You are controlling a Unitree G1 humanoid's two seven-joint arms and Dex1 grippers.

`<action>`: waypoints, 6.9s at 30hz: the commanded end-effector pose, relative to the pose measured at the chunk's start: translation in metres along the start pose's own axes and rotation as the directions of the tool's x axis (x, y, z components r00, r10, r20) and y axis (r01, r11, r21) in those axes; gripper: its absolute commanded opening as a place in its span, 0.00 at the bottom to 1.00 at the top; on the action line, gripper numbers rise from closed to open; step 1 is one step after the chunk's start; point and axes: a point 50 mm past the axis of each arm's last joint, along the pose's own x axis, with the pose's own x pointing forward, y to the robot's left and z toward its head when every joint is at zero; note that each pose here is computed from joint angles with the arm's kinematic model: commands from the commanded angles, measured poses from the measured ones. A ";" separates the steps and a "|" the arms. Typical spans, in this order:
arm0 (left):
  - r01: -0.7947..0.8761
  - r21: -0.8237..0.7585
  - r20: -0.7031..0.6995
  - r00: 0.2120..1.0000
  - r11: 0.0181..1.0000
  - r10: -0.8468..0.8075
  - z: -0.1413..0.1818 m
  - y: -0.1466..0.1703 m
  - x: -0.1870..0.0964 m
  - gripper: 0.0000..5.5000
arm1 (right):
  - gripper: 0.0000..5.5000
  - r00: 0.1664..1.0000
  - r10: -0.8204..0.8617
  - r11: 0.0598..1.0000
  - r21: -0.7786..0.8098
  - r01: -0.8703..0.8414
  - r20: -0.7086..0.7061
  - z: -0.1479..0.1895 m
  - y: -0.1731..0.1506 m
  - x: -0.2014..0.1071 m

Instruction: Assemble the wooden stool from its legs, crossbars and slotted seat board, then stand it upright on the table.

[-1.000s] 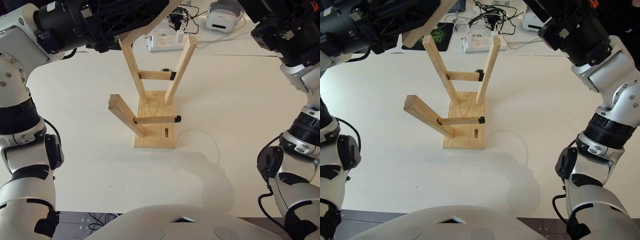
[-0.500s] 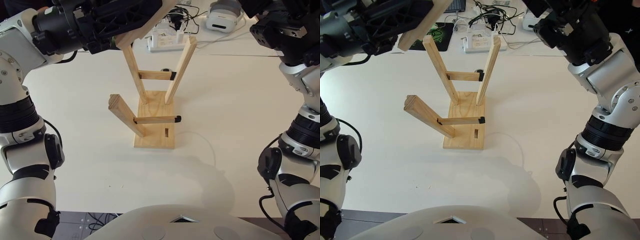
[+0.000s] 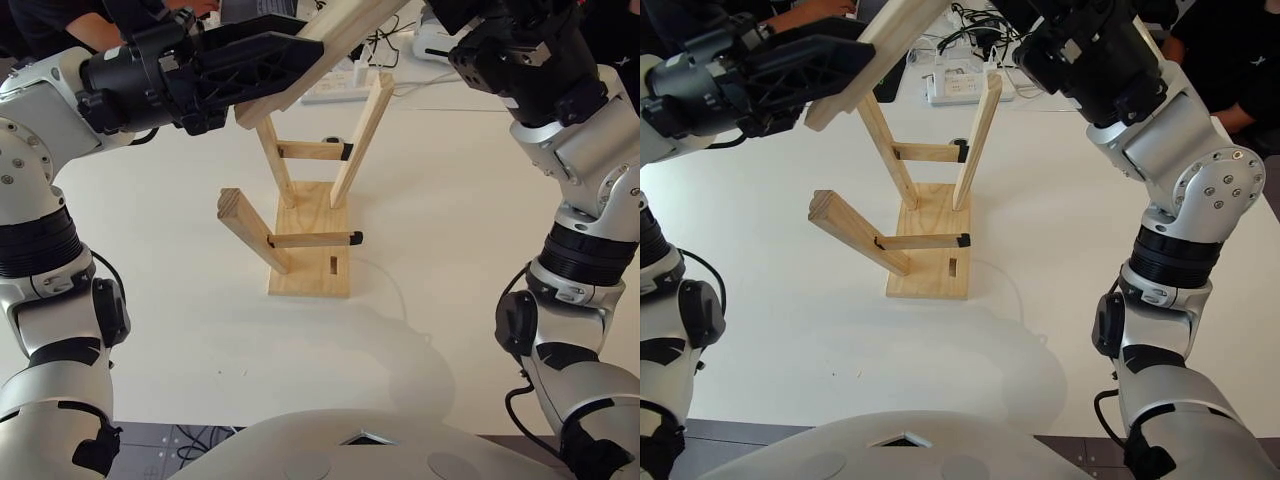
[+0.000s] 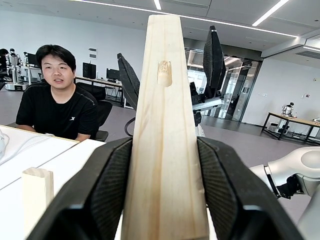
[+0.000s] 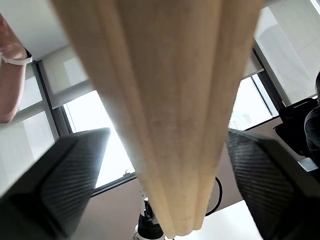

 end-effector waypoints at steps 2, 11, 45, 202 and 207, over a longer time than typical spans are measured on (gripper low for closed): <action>0.009 0.001 0.004 1.000 1.000 -0.009 0.006 -0.003 0.000 0.38 | 0.62 1.000 0.012 1.000 -0.010 -0.012 -0.005 0.003 0.001 -0.007; -0.006 -0.015 -0.025 1.000 1.000 0.006 -0.001 -0.002 -0.001 0.38 | 0.40 1.000 0.025 1.000 -0.009 -0.025 -0.006 0.006 0.003 -0.011; -0.142 0.068 -0.561 0.813 0.988 0.155 -0.041 -0.022 -0.066 0.66 | 0.40 0.946 -0.324 0.939 -0.132 0.317 -0.035 0.014 -0.022 -0.093; -0.662 0.477 -0.066 0.629 0.578 0.775 -0.139 -0.008 0.024 0.00 | 0.37 0.366 -0.659 0.752 -0.575 0.321 -0.657 -0.160 -0.053 -0.084; -0.625 0.493 -0.161 0.618 0.605 0.769 -0.154 -0.008 0.021 0.00 | 0.37 0.367 -0.650 0.760 -0.574 0.306 -0.665 -0.160 -0.052 -0.082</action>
